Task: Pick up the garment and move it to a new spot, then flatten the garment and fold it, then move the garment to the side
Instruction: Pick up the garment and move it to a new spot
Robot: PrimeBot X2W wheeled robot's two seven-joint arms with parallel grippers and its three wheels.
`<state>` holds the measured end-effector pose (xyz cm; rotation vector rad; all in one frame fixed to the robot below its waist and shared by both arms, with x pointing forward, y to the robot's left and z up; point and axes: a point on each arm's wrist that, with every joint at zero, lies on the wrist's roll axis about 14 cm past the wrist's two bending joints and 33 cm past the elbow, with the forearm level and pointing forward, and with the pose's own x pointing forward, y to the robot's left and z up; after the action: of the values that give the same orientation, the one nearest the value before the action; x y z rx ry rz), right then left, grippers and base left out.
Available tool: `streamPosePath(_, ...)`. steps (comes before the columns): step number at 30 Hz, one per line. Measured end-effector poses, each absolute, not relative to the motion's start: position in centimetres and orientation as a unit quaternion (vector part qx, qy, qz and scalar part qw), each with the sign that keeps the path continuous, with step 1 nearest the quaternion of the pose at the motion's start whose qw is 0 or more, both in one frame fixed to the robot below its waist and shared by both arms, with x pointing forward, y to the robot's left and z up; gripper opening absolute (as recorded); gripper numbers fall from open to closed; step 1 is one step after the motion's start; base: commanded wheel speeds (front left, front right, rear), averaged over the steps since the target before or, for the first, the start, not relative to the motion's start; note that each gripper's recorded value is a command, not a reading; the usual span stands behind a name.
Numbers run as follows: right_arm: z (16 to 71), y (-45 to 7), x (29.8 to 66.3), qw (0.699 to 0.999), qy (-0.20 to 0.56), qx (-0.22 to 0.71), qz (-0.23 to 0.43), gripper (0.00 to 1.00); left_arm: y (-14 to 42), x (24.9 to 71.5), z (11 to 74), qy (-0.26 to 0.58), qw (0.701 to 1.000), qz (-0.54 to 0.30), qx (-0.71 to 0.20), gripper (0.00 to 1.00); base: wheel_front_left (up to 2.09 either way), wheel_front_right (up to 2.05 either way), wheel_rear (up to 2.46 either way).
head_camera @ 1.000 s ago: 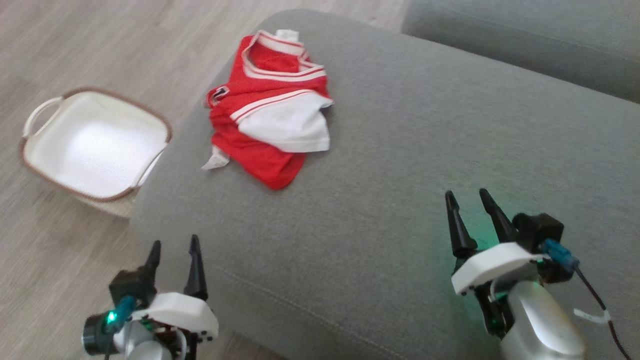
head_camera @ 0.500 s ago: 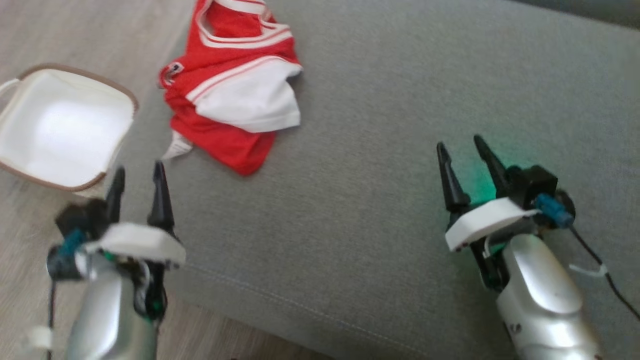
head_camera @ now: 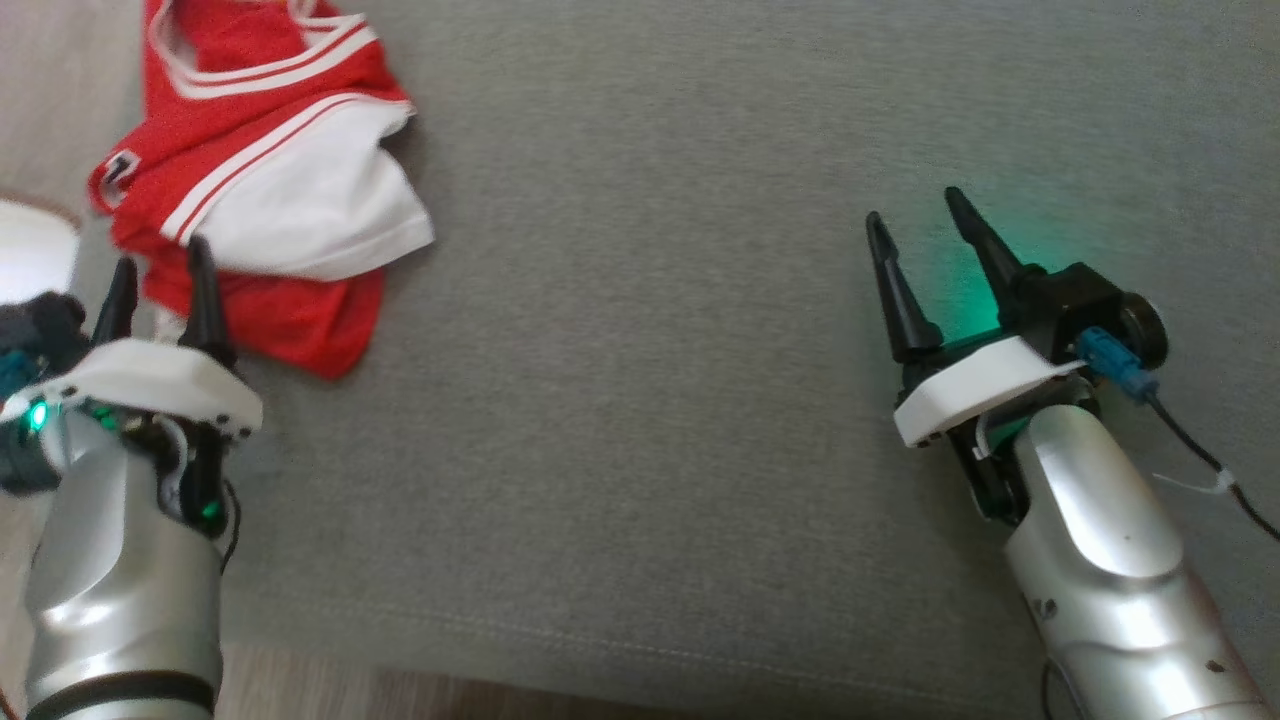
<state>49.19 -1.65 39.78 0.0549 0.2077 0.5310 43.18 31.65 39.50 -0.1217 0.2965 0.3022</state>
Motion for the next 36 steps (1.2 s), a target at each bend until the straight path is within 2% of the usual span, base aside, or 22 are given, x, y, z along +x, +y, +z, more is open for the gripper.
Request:
streamPosePath(8,40.2,-5.6,49.1,0.97,0.103,0.02,0.218,1.0,29.8,43.7,36.6,0.191,0.969,0.133,-0.086,1.0,0.0,0.0,0.0)
streamPosePath(9,40.2,-6.0,49.1,0.971,0.103,0.019,0.213,1.0,29.5,43.9,36.4,0.194,0.969,0.128,-0.088,0.91,0.0,0.0,0.0)
streamPosePath(10,40.1,-6.3,49.0,0.972,0.104,0.019,0.21,1.0,29.2,44.2,36.3,0.197,0.969,0.123,-0.086,0.64,0.0,0.0,0.0)
streamPosePath(12,40.0,-6.9,49.0,0.974,0.106,0.021,0.201,1.0,28.8,44.8,36.2,0.197,0.969,0.118,-0.092,0.02,0.0,0.0,0.0)
streamPosePath(21,40.8,-8.8,48.5,0.98,0.102,0.033,0.168,1.0,30.5,45.6,38.5,0.179,0.976,0.107,-0.063,0.0,0.0,0.0,0.0)
streamPosePath(28,42.7,-9.1,47.0,0.983,0.088,0.047,0.154,1.0,29.6,48.1,45.3,0.089,0.992,0.076,-0.051,0.0,0.0,0.0,0.0)
streamPosePath(32,44.4,-9.8,46.1,0.986,0.071,0.052,0.144,1.0,27.2,49.2,48.9,0.042,0.997,0.039,-0.045,0.0,0.0,0.0,0.0)
streamPosePath(36,45.8,-11.0,45.1,0.988,0.055,0.062,0.129,1.0,22.1,50.7,51.2,0.01,0.998,-0.023,-0.051,0.0,0.0,0.0,0.0)
